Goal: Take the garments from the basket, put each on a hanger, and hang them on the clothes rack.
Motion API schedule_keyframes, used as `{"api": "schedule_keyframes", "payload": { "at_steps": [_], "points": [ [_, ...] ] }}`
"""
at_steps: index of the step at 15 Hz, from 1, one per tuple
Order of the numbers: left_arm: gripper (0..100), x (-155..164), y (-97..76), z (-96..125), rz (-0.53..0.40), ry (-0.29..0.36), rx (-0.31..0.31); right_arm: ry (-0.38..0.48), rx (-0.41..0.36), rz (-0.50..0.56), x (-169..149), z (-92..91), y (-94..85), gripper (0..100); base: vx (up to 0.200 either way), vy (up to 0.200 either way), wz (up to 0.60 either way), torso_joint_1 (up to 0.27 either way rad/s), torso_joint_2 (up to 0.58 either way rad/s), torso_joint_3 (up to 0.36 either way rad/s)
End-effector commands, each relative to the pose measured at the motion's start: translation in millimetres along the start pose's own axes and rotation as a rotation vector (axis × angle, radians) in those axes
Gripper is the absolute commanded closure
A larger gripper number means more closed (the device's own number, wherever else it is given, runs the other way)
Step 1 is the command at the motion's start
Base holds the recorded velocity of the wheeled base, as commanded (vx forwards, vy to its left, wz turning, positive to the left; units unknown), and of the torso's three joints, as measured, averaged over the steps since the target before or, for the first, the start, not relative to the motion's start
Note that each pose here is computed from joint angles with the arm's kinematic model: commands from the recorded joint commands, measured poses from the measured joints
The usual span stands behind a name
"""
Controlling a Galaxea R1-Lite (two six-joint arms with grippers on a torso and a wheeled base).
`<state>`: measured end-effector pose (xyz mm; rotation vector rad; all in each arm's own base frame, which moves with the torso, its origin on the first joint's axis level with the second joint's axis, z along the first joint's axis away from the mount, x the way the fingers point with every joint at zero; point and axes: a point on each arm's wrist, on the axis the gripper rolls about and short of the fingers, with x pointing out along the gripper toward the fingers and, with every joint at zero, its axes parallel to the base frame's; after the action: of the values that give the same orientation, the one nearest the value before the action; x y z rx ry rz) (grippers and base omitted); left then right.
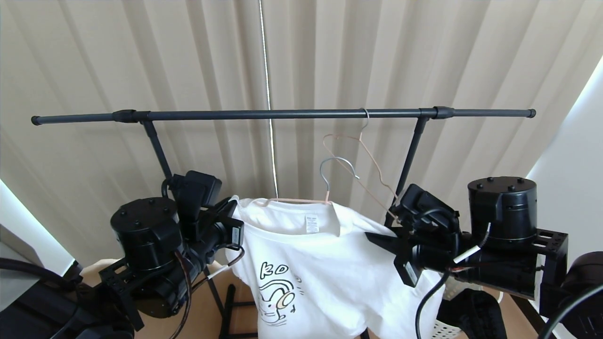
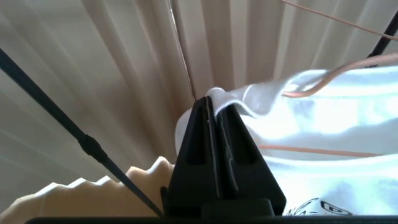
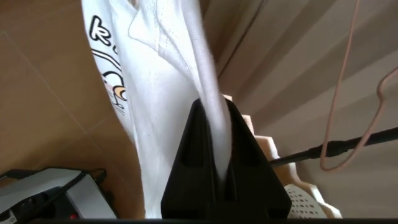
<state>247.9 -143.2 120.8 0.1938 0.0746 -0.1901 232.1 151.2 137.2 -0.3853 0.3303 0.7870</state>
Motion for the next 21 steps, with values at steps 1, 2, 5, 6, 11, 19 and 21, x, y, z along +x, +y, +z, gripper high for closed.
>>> {"api": "schedule_keyframes", "payload": {
  "at_steps": [1,2,5,6,11,19,21],
  "points": [
    [100,2,2.5,2,0.012,-0.010,-0.006,-0.028,-0.020,0.034,-12,1.2,2.6,100,0.000,0.000,0.00,0.000,0.00,0.000],
    [100,2,2.5,3,0.013,-0.023,-0.010,-0.025,-0.021,0.037,-11,0.3,2.7,100,0.000,0.000,0.00,0.000,0.00,0.000],
    [100,-1,0.2,5,0.003,-0.045,-0.017,-0.016,-0.016,0.043,-6,-1.2,2.4,100,0.000,0.000,0.00,0.000,0.00,0.000],
    [100,-4,-5.9,6,-0.019,-0.050,-0.016,0.002,-0.013,0.050,1,-5.2,3.7,100,0.000,0.000,0.00,0.000,0.00,0.000],
    [100,-9,-6.5,7,-0.029,-0.055,-0.015,0.040,-0.039,0.075,1,-14.3,10.3,100,0.000,0.000,0.00,0.000,0.00,0.000],
    [100,-7,0.5,5,-0.008,-0.048,0.000,0.043,-0.148,0.145,-1,-24.9,10.9,100,0.000,0.000,0.00,0.000,0.00,0.000],
    [100,-13,-9.1,6,-0.043,-0.051,0.003,0.049,-0.076,0.159,11,-22.2,15.2,100,0.000,0.000,0.00,0.000,0.00,0.000]
  ]
}}
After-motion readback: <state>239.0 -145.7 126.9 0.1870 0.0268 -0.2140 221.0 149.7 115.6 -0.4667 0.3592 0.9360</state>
